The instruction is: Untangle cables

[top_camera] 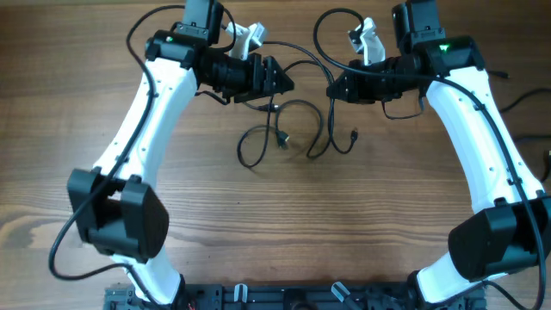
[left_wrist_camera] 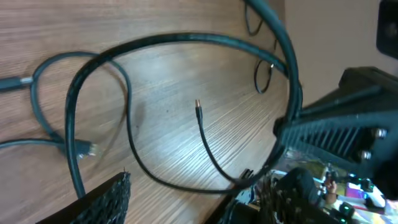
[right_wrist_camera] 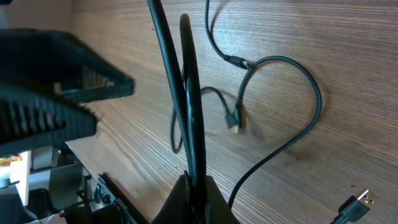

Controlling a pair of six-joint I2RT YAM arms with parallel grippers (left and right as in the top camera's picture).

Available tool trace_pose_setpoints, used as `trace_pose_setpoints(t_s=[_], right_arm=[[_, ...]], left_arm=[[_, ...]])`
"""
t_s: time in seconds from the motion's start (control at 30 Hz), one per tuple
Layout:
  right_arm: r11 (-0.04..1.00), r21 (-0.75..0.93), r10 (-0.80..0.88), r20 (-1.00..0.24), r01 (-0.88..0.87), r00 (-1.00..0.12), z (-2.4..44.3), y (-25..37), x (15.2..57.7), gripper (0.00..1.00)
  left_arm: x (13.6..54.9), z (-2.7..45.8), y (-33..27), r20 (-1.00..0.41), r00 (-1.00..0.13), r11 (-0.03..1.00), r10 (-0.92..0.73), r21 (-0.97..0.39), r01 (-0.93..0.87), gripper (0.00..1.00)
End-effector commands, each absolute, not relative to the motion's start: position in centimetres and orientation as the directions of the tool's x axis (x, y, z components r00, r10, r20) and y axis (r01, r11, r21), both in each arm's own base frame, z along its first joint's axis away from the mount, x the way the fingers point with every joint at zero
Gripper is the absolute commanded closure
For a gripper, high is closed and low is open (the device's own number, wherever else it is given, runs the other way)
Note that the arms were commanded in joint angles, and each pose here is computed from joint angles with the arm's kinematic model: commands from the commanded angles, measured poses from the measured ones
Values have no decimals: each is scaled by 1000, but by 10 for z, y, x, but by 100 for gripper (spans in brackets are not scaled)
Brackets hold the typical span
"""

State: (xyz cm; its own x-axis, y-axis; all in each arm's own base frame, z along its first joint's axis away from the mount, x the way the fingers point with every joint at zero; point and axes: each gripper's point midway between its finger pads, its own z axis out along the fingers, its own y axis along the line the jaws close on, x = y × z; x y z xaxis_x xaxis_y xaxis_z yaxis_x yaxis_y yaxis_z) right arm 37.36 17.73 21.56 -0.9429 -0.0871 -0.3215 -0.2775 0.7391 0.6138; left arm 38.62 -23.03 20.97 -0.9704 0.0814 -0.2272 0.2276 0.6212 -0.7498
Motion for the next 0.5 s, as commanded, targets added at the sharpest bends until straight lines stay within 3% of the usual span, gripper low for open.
trace_pose_setpoints(t_s=[0.0,0.17,0.37,0.47], right_arm=[[709,635,-89,-350,-307,-932,231,182,369,96],[709,635,-89,-351,-307,-932,231,181,369,96],[708,636,-87,-353,-307,-932,232,182,370,96],[709,635,-88,-354,-308,-931,232,181,370,96]], left_arm=[[395,238,-251,-243,-968,456,60,-856,244,23],[448,232,-243,-194,-954,563,-229,-826,33,22],[468,224,-268,-166,-937,533,-307,-846,-25,18],[480,224,-279,-175,-928,499,-330,-867,-14,24]])
